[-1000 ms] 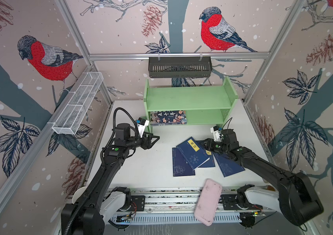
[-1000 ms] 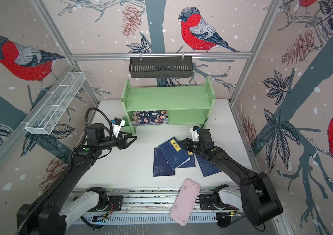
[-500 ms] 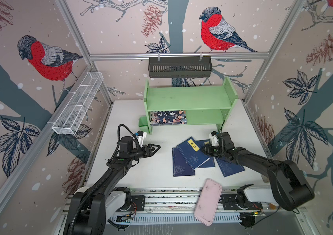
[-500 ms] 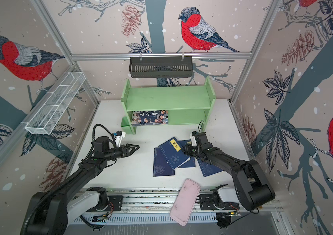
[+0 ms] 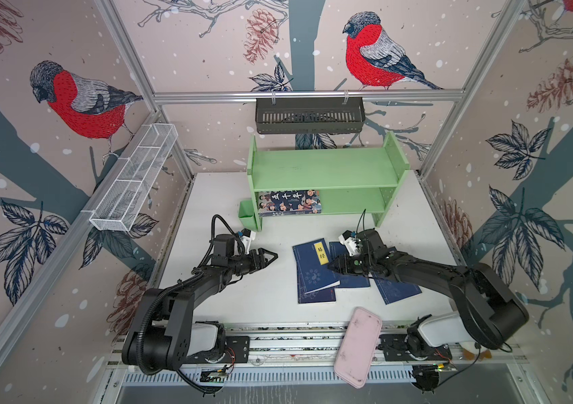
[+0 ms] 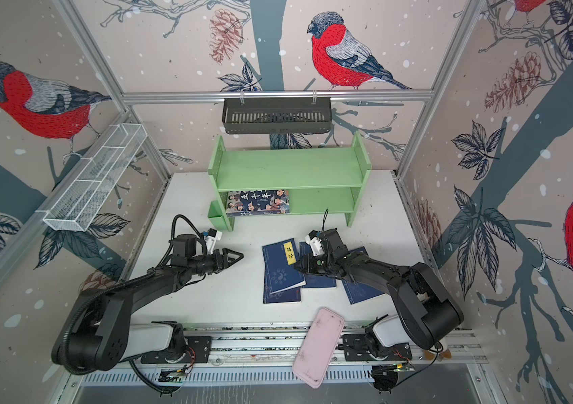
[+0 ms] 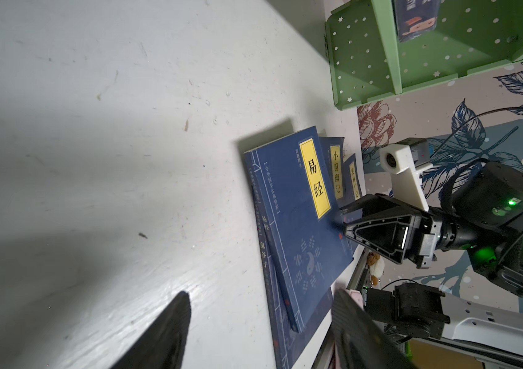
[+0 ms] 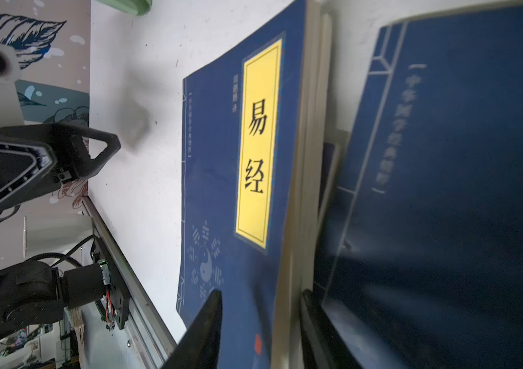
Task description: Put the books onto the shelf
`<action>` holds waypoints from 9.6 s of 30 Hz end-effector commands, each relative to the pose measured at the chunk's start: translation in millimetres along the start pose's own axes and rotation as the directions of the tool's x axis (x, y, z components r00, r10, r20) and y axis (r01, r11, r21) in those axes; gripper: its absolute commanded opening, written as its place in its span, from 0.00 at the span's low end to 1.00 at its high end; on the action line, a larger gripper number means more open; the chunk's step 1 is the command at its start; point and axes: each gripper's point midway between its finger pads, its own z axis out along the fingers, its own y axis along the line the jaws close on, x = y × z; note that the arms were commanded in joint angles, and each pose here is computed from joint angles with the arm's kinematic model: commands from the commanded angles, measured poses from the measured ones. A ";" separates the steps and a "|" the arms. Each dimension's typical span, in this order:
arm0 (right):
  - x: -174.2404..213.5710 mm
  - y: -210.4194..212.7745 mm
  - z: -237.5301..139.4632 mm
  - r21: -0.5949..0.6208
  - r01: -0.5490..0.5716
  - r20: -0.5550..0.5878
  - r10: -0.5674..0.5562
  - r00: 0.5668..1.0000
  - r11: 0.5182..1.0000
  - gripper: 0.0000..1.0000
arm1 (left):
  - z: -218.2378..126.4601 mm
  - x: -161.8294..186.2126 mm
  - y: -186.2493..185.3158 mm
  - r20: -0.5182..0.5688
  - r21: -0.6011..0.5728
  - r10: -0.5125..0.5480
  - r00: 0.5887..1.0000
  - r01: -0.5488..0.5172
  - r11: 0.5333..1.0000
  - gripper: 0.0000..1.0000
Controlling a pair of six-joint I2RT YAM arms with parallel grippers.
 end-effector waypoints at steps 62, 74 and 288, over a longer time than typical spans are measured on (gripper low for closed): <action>1.9 2.0 57.2 0.079 0.047 -0.006 -0.047 0.999 0.996 0.21 | 49.5 48.2 -13.5 -0.210 0.128 0.039 0.977 -0.012 0.992 0.70; 6.9 11.7 59.7 0.048 0.072 -0.026 -0.071 0.997 0.996 0.22 | 43.3 43.2 -34.8 -0.196 0.224 0.059 0.979 -0.014 0.974 0.72; -137.2 265.7 -159.4 -0.464 0.629 0.680 -0.205 0.704 0.624 0.00 | -127.6 -138.0 -272.3 0.459 0.569 0.087 0.884 -0.367 0.736 0.06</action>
